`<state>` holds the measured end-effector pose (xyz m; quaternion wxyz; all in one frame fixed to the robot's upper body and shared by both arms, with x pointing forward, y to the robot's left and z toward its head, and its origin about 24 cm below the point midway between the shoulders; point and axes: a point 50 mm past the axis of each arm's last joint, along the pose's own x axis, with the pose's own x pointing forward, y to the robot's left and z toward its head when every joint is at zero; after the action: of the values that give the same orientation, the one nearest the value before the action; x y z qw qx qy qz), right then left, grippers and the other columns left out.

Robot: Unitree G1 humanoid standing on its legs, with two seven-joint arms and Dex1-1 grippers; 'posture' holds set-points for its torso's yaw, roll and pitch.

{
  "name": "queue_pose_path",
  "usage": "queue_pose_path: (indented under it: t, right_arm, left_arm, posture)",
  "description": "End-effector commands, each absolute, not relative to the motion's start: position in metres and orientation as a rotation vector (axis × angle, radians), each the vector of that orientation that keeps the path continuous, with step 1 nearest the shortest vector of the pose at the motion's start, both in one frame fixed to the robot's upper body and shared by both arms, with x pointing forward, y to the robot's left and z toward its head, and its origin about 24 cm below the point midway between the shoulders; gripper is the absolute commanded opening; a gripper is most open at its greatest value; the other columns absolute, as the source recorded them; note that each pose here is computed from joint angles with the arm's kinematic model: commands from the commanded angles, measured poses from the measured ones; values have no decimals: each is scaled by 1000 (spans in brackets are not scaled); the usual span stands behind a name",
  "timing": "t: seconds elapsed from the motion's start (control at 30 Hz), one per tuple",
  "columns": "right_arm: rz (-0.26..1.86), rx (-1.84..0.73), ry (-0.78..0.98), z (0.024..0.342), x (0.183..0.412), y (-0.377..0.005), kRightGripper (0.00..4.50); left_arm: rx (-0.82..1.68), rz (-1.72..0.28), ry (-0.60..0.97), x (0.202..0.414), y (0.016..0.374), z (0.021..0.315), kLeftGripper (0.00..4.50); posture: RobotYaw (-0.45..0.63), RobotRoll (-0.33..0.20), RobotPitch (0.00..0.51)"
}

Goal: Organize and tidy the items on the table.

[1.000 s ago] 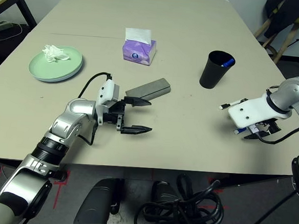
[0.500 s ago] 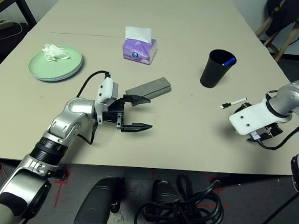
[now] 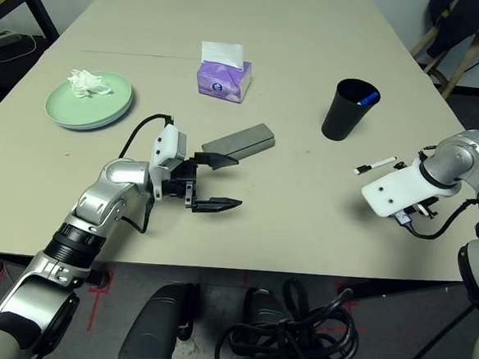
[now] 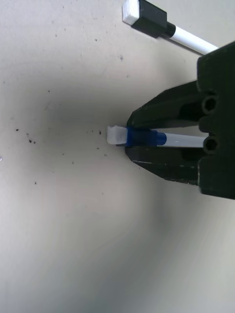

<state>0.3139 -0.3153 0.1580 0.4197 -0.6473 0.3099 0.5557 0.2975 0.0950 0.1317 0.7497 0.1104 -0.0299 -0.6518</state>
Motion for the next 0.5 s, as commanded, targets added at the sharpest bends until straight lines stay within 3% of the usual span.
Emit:
queue_pose_path:
  t: [0.03,0.17,0.27,0.5]
  right_arm:
    - [1411,-1569,818,161,311,-319,308]
    - [1382,-1293,829,175,317,-314,308]
    - [1310,-1014,635,192,329,-291,308]
    - [1370,-583,383,218,317,-260,308]
  left_arm:
    - [247,-1429,-67,297,96,134,4500]
    - [248,-1424,-67,300,98,135,4500]
    - [244,-1427,-66,300,98,135,4500]
    - [241,-1415,-74,302,99,135,4500]
  posture:
    - [145,0,164]
    - [139,0,155]
    - [134,0,150]
    - [124,0,145]
